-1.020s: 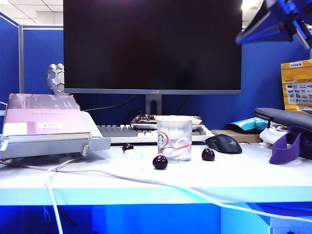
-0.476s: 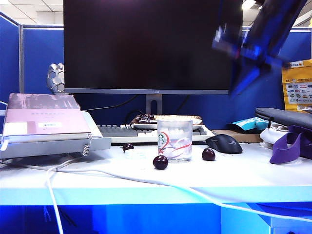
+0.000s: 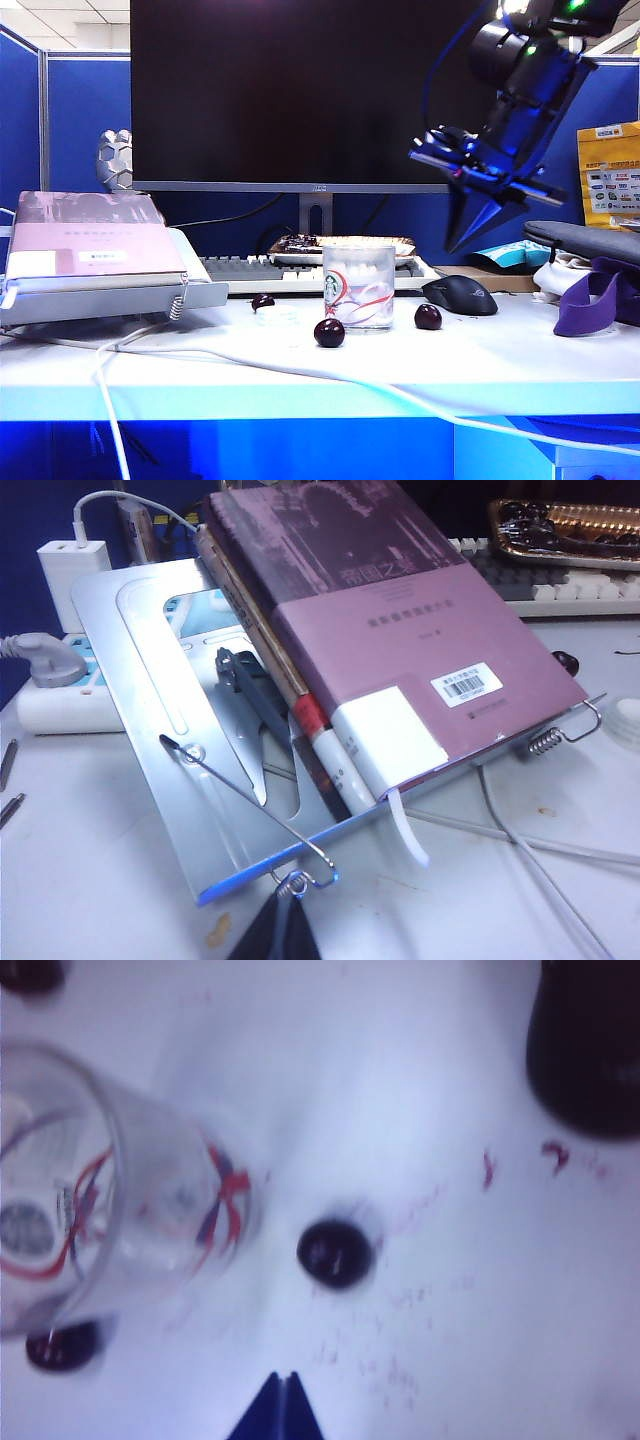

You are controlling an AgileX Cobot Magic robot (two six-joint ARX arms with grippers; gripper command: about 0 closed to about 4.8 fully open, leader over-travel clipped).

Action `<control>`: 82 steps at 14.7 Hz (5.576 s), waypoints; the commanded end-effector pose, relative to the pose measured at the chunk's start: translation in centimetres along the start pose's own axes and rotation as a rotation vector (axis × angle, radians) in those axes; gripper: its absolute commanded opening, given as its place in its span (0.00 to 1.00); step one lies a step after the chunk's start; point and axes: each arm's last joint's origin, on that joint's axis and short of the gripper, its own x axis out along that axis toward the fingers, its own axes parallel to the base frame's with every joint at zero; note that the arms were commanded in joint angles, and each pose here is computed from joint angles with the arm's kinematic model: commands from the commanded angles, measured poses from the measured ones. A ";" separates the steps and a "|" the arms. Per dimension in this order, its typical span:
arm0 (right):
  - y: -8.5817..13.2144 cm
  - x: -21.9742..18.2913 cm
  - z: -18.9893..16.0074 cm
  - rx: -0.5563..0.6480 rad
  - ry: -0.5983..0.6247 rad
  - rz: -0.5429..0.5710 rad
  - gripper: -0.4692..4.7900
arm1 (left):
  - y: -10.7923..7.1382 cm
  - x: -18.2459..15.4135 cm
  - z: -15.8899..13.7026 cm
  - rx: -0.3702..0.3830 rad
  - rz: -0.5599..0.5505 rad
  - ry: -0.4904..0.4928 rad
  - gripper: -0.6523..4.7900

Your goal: Pick up the cherry on the right side of the glass and put it inside the glass.

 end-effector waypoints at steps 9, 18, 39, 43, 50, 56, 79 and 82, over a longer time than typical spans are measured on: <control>-0.5 3.4 2.3 0.042 0.089 -0.005 0.62 | 0.0 0.0 -0.1 0.004 -0.003 0.009 0.11; -1.3 6.7 1.7 0.073 0.177 -0.019 0.72 | 0.0 0.0 -0.1 0.004 -0.003 0.009 0.11; -1.9 8.4 0.9 0.101 0.292 -0.034 0.71 | 0.0 0.0 -0.1 0.004 -0.003 0.009 0.11; -1.8 8.4 0.9 0.099 0.284 -0.033 0.59 | 0.0 0.0 -0.1 0.004 -0.003 0.009 0.11; -1.6 7.4 1.6 0.088 0.233 -0.035 0.45 | 0.0 0.0 -0.1 0.004 -0.003 0.009 0.11; -0.9 5.4 3.1 0.059 0.112 -0.009 0.52 | 0.0 0.0 -0.1 0.004 -0.003 0.009 0.11; -1.8 8.6 1.9 0.105 0.191 -0.011 0.56 | 0.0 0.0 -0.1 0.004 -0.003 0.009 0.11; -1.9 8.5 1.5 0.114 0.226 -0.017 0.44 | 0.0 0.0 -0.1 0.004 -0.003 0.009 0.11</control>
